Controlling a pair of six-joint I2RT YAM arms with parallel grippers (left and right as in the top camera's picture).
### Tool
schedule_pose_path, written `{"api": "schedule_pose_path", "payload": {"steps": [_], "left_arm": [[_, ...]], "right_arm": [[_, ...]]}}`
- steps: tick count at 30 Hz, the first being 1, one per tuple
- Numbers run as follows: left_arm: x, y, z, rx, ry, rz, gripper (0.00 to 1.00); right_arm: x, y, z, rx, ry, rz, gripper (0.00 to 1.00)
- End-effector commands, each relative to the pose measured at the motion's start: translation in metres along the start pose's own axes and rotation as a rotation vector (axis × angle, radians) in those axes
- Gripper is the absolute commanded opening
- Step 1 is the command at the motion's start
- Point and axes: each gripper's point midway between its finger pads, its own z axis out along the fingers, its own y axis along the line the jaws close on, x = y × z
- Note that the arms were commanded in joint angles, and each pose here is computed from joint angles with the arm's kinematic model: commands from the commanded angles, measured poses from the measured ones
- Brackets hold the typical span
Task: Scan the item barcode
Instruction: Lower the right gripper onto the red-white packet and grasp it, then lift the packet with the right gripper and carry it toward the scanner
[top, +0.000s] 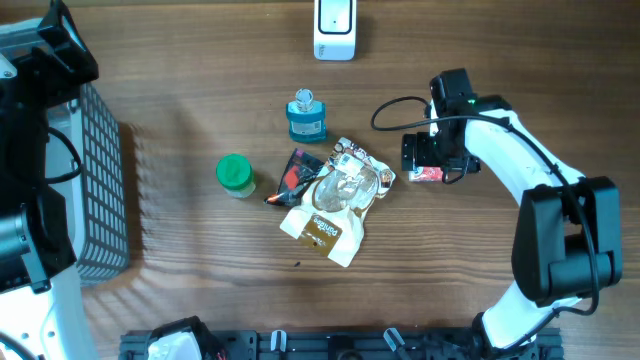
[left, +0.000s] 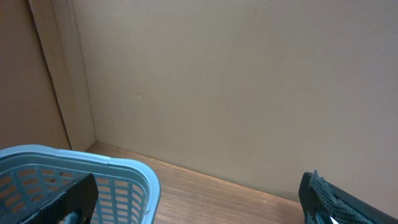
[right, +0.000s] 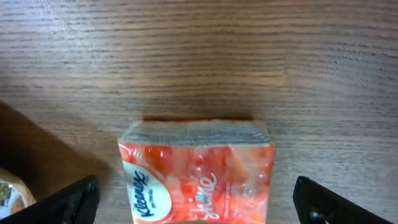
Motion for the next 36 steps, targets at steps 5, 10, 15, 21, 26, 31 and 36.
{"api": "schedule_pose_path", "payload": {"steps": [5, 10, 15, 21, 26, 31, 36], "left_arm": [[0.0, -0.004, -0.001, 0.018, -0.003, 0.01, 1.0], [0.0, -0.004, -0.001, 0.018, -0.003, 0.01, 1.0], [0.0, -0.004, -0.001, 0.018, -0.003, 0.01, 1.0], [0.0, -0.004, -0.001, 0.018, -0.003, 0.01, 1.0], [0.0, -0.004, -0.001, 0.018, -0.003, 0.01, 1.0], [0.0, -0.001, -0.001, 0.003, -0.004, 0.009, 1.0], [0.0, -0.001, -0.001, 0.003, -0.004, 0.009, 1.0]], "right_arm": [[0.003, -0.005, 0.018, 0.017, -0.003, -0.009, 1.0], [-0.001, -0.004, 0.019, 0.014, -0.019, -0.01, 1.0], [0.007, -0.006, 0.036, 0.024, 0.033, -0.01, 1.0], [0.015, -0.008, 0.05, 0.033, 0.078, -0.009, 0.98], [0.015, -0.008, 0.05, 0.032, 0.078, -0.007, 0.82], [0.018, 0.003, 0.049, -0.032, 0.097, -0.002, 0.75], [0.023, 0.009, 0.048, -0.065, 0.121, 0.035, 0.7]]}}
